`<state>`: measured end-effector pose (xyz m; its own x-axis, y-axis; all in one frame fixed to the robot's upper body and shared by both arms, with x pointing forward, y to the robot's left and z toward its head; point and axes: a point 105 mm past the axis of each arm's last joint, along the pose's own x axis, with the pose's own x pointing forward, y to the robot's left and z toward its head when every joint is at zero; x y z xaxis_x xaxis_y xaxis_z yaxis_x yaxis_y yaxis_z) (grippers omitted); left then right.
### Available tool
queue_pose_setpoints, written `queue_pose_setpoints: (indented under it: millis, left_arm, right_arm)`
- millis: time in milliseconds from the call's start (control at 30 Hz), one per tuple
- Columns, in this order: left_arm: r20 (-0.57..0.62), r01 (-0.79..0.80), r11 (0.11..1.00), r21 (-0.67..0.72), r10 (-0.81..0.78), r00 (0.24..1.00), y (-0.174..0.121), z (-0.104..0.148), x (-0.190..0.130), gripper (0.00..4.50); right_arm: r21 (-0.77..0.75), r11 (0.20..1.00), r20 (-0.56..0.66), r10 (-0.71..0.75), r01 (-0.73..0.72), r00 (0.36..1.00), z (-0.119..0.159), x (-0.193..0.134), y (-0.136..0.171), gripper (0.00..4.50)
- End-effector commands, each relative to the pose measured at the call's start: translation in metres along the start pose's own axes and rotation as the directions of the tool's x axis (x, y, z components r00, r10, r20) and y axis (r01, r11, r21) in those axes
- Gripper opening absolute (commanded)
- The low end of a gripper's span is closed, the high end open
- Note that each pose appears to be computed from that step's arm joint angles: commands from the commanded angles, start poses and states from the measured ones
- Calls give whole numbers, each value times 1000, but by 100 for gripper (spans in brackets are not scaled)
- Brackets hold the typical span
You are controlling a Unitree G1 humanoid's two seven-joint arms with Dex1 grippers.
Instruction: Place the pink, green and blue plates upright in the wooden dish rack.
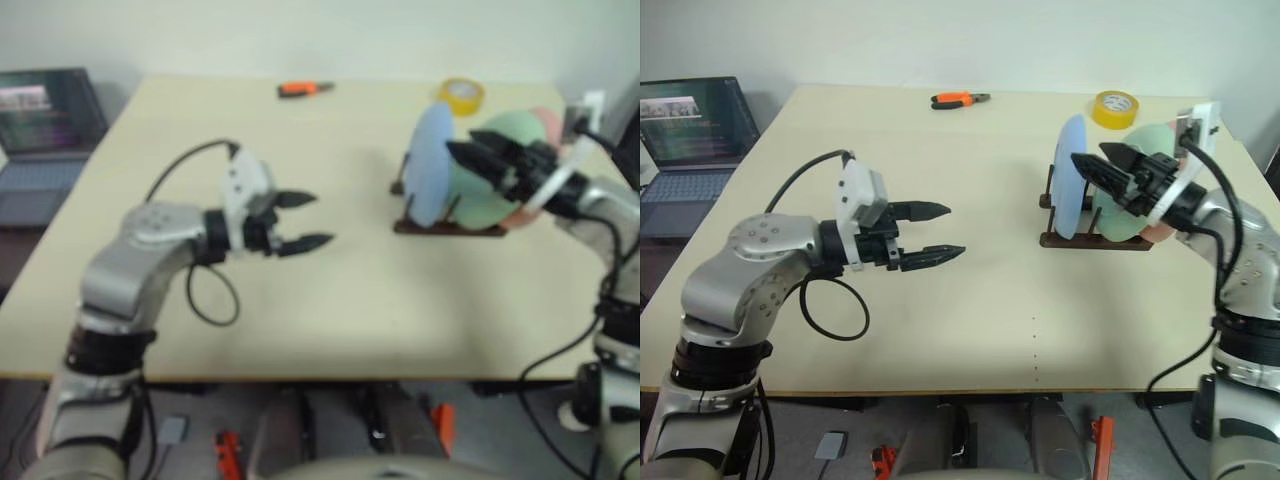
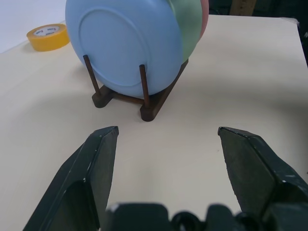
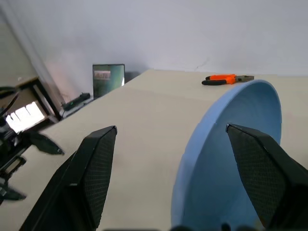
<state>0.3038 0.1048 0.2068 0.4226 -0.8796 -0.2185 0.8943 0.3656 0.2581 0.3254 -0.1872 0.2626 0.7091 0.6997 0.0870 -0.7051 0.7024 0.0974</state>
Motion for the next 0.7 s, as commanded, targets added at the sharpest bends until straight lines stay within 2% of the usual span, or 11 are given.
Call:
queue_pose_setpoints:
  millis: [33,167,400,433,700]
  left_arm:
    - [32,23,998,52,-25,999,-1,12,1,365]
    - [35,57,997,52,-59,998,-1,11,8,365]
    - [49,120,990,70,-123,991,0,14,20,365]
    - [50,125,990,72,-129,990,0,14,21,365]
    - [49,150,986,78,-154,987,-1,14,27,365]
  right_arm:
    - [-91,996,-2,11,-12,1000,22,-30,9,376]
    - [-90,995,-14,-42,41,999,20,-54,8,271]
    - [-81,988,-93,-137,130,986,-6,-68,12,21]
    - [-86,985,-115,-160,151,980,-11,-69,10,3]
    - [-113,954,-235,-298,279,925,-44,-74,-6,3]
